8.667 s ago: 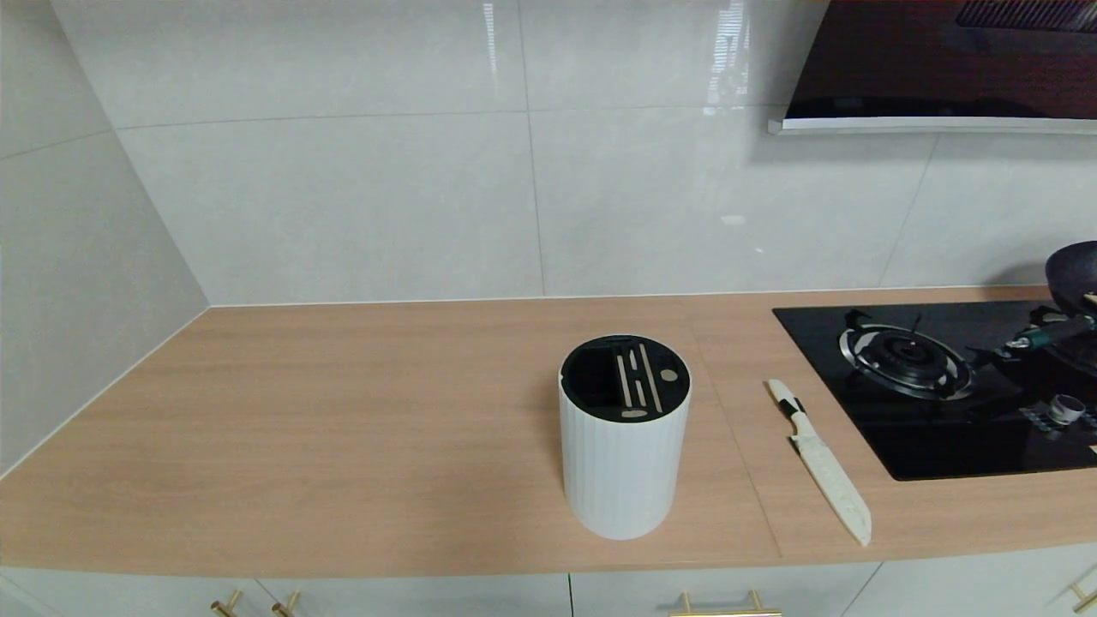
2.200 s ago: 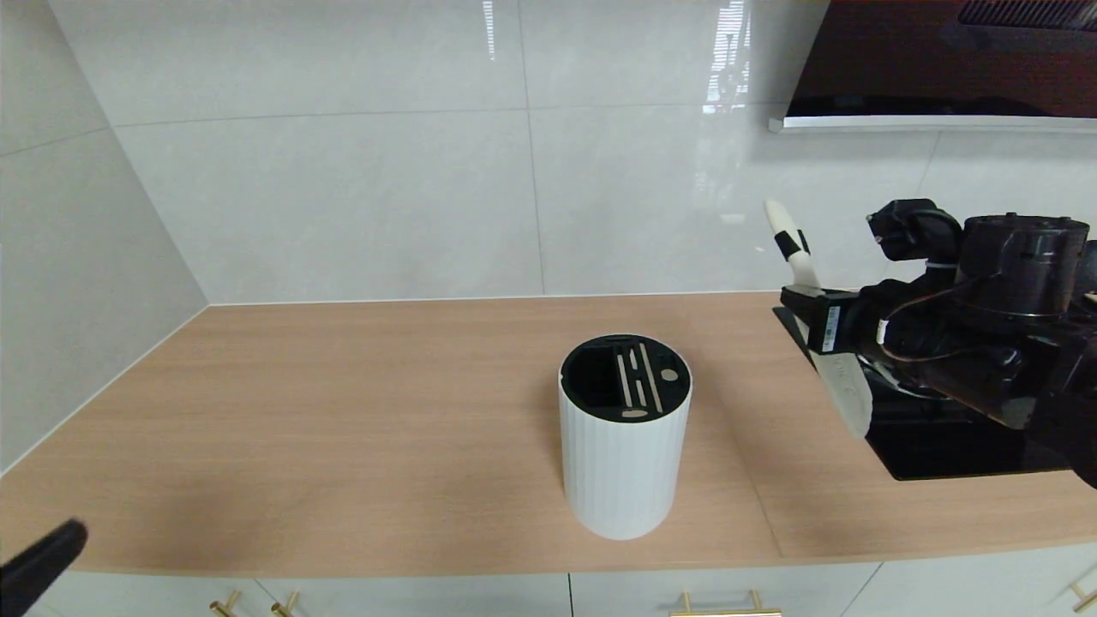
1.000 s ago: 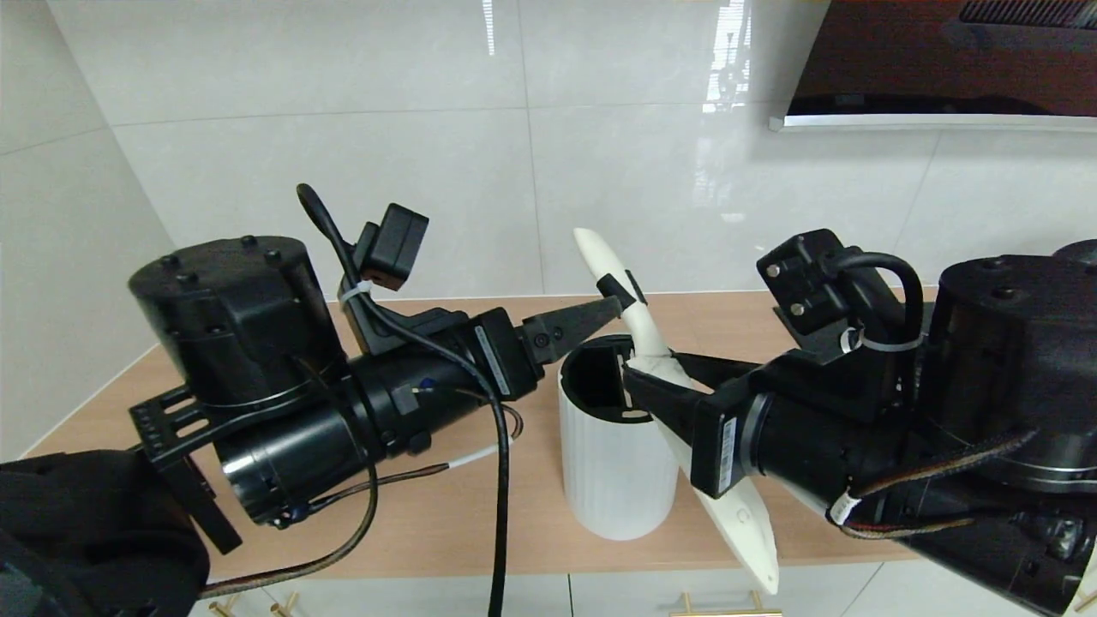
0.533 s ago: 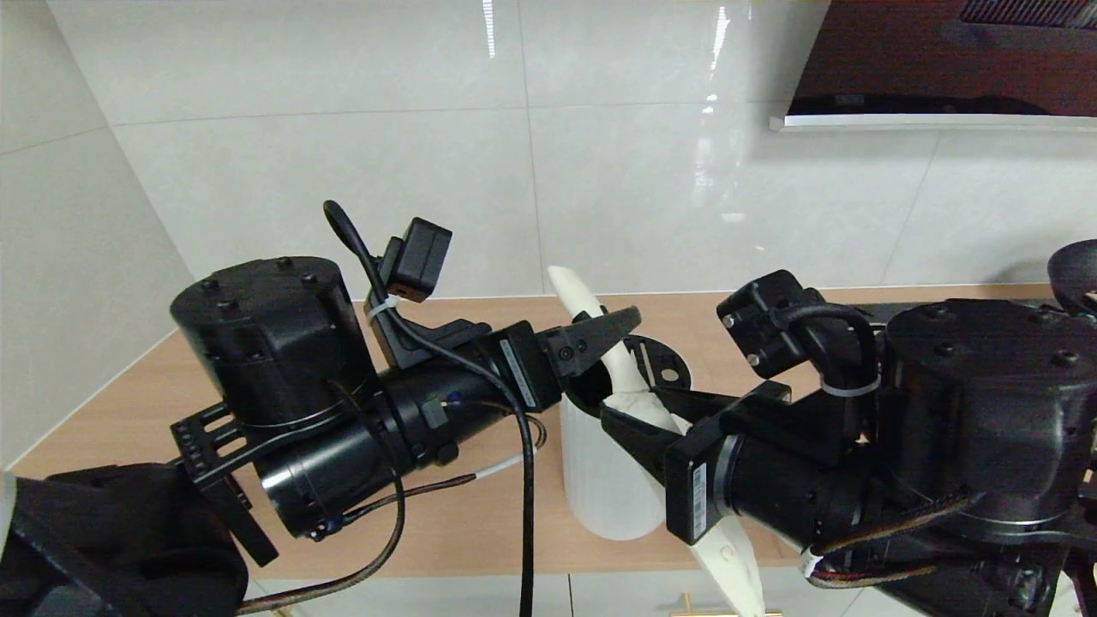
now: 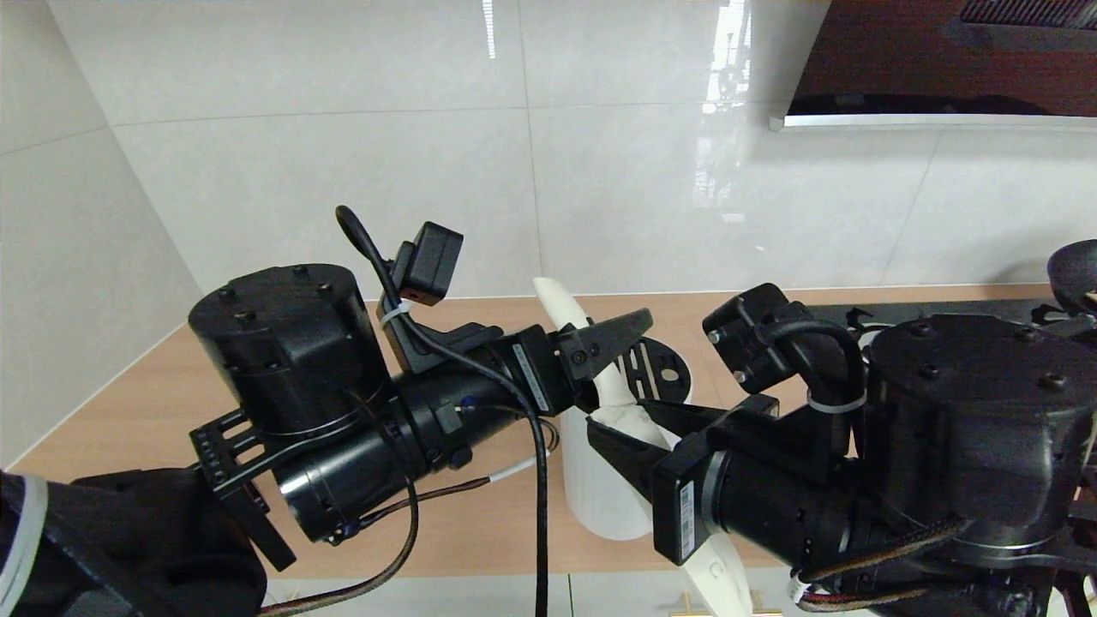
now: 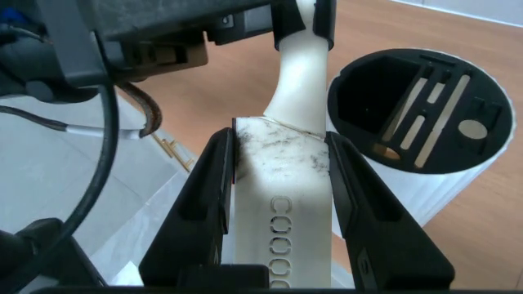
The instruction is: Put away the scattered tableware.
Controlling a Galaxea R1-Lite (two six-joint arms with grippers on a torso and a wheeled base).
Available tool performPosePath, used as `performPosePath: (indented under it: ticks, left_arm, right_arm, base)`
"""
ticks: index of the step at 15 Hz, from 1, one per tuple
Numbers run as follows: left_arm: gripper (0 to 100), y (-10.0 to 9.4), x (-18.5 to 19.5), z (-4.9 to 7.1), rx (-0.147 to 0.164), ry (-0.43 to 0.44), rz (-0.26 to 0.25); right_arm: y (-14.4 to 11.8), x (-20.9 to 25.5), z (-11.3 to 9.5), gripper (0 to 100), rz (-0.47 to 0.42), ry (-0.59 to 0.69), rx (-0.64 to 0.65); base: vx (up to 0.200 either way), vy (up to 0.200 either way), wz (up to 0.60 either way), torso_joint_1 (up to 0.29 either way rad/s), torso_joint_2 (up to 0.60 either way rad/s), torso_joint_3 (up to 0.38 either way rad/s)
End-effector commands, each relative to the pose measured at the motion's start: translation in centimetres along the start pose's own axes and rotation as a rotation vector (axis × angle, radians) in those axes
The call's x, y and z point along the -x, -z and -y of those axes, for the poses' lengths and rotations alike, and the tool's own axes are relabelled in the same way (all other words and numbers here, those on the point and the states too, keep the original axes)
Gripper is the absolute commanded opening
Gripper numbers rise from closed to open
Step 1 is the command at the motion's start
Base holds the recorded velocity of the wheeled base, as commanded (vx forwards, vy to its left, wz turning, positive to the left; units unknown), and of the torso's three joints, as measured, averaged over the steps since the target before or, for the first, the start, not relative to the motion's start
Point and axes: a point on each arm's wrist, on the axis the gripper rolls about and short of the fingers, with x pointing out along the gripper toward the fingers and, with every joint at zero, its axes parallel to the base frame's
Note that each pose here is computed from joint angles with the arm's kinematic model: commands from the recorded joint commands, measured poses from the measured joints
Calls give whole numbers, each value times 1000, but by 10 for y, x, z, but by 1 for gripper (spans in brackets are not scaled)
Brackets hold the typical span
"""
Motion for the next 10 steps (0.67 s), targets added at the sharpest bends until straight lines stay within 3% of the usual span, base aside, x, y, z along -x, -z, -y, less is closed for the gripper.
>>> performPosePath:
  ticks: [1, 3, 4, 10]
  left_arm:
    - [100, 0, 0, 0, 2, 1, 0]
    - [100, 2, 0, 1, 2, 4, -6]
    - [0, 3, 0, 1, 2, 4, -11]
    - [0, 4, -1, 1, 2, 3, -12]
  right_arm:
    - [0, 0, -1, 0, -1, -3, 1]
    - [0, 0, -1, 0, -1, -3, 1]
    - [0, 0, -1, 0, -1, -3, 1]
    - [-3, 3, -1, 0, 14, -4, -4]
  base:
    - [0, 0, 0, 0, 0, 0]
    - [0, 0, 0, 0, 0, 0]
    - [0, 0, 0, 0, 0, 0]
    - [0, 0, 0, 0, 0, 0]
